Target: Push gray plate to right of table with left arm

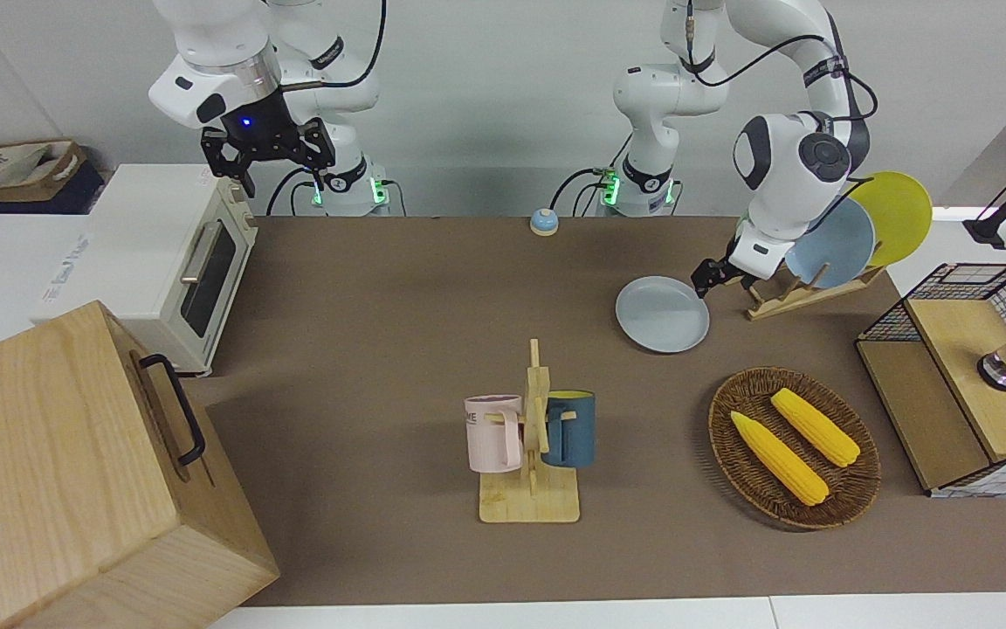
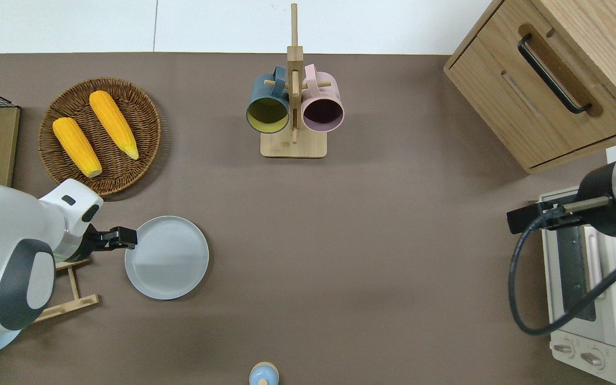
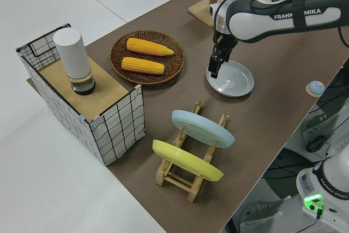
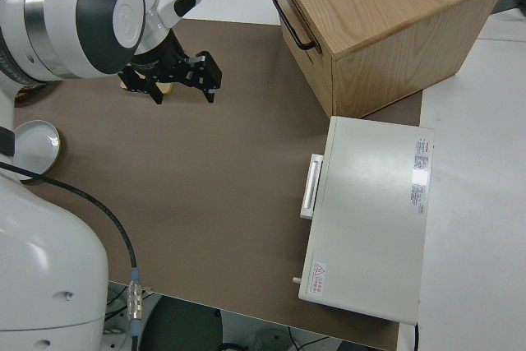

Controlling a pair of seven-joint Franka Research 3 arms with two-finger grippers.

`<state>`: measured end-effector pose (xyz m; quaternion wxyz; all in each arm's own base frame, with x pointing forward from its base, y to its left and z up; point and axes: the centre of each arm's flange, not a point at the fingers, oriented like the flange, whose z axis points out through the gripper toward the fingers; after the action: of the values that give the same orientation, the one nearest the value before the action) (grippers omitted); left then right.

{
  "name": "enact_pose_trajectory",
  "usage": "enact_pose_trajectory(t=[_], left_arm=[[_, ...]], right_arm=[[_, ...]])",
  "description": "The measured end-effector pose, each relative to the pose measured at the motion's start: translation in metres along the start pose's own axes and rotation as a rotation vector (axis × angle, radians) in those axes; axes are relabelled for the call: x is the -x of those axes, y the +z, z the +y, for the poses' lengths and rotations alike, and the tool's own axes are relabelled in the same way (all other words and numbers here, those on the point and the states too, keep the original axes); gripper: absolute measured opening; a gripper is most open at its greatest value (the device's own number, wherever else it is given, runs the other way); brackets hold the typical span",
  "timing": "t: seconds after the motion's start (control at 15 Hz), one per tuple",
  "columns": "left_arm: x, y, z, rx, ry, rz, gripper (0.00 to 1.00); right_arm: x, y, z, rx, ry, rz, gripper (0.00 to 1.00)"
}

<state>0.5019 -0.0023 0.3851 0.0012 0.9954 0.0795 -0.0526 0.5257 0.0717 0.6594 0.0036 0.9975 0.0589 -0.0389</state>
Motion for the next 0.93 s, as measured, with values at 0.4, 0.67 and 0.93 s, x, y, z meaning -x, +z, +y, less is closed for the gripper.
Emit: enact_pose_trajectory(t=[0.4,0.67,0.93], left_arm=[[0.025,0.066,-0.014,0.004,-0.001,0.023,0.94],[0.029,0.071,-0.015,0.004,-0.001,0.024,0.64],[0.03,0.074,-0.015,0.003,-0.002,0.019,0.2]], right_arm=[[0.0,0.0,0.0,0.0,0.0,0.0,0.99],[0.0,0.0,0.0,0.0,0.0,0.0,0.99],[0.0,0.0,0.0,0.0,0.0,0.0,0.99]])
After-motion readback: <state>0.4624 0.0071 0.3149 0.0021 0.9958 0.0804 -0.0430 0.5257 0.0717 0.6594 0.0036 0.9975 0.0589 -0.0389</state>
